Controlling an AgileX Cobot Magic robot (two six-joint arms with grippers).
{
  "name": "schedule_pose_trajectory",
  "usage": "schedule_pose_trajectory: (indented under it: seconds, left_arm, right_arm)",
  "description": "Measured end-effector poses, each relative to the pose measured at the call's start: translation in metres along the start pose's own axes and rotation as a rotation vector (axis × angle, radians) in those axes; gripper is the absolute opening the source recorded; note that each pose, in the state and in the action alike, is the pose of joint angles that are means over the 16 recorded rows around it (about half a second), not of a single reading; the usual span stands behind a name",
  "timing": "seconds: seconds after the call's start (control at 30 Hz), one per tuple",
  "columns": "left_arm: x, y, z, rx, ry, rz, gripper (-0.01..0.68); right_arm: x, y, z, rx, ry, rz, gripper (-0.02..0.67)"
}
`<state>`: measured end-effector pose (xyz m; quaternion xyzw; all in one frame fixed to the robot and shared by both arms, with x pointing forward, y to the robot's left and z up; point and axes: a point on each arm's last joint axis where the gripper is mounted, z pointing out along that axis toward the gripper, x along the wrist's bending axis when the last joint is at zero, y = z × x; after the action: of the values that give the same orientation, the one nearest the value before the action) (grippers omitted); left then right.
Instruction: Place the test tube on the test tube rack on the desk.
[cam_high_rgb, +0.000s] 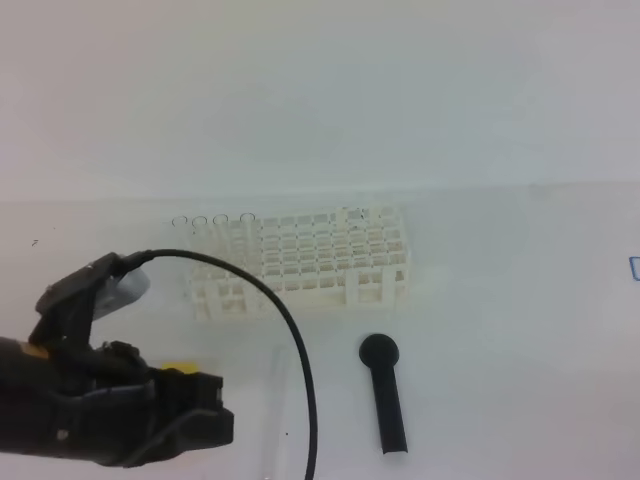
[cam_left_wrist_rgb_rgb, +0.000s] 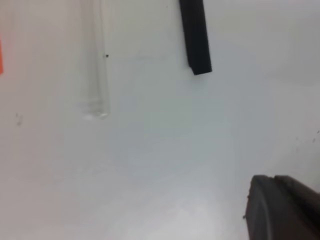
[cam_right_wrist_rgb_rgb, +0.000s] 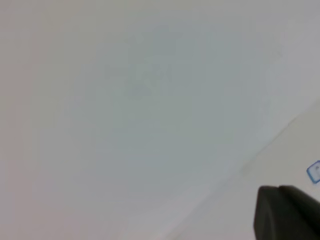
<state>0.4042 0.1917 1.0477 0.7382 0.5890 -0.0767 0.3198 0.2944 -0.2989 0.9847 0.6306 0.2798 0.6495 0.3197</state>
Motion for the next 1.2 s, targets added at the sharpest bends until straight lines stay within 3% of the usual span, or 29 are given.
schedule_pose_trajectory:
  seconds: [0.13, 0.4, 0.6, 0.93, 1.2]
  left_arm:
    - [0.003, 0.004, 0.009, 0.015, 0.004, -0.018, -0.001]
    - [0.007, 0.013, 0.032, 0.105, 0.07, 0.005, -0.001]
    - [-0.001, 0.02, 0.051, 0.183, 0.18, 0.04, -0.001]
    - [-0.016, 0.036, 0.081, 0.216, 0.356, 0.102, -0.001]
    - [-0.017, 0.047, 0.096, 0.226, 0.38, 0.177, -0.001]
  right_arm:
    - [0.012, 0.011, -0.001, -0.009, 0.038, -0.097, -0.001]
    - [0.05, 0.035, 0.003, 0.1, 0.161, -0.523, -0.001]
    - [0.073, 0.047, 0.016, 0.236, 0.259, -0.728, -0.001]
    - [0.085, 0.037, 0.042, 0.495, 0.382, -0.846, -0.001]
    - [0.085, 0.023, 0.047, 0.633, 0.453, -0.88, -0.001]
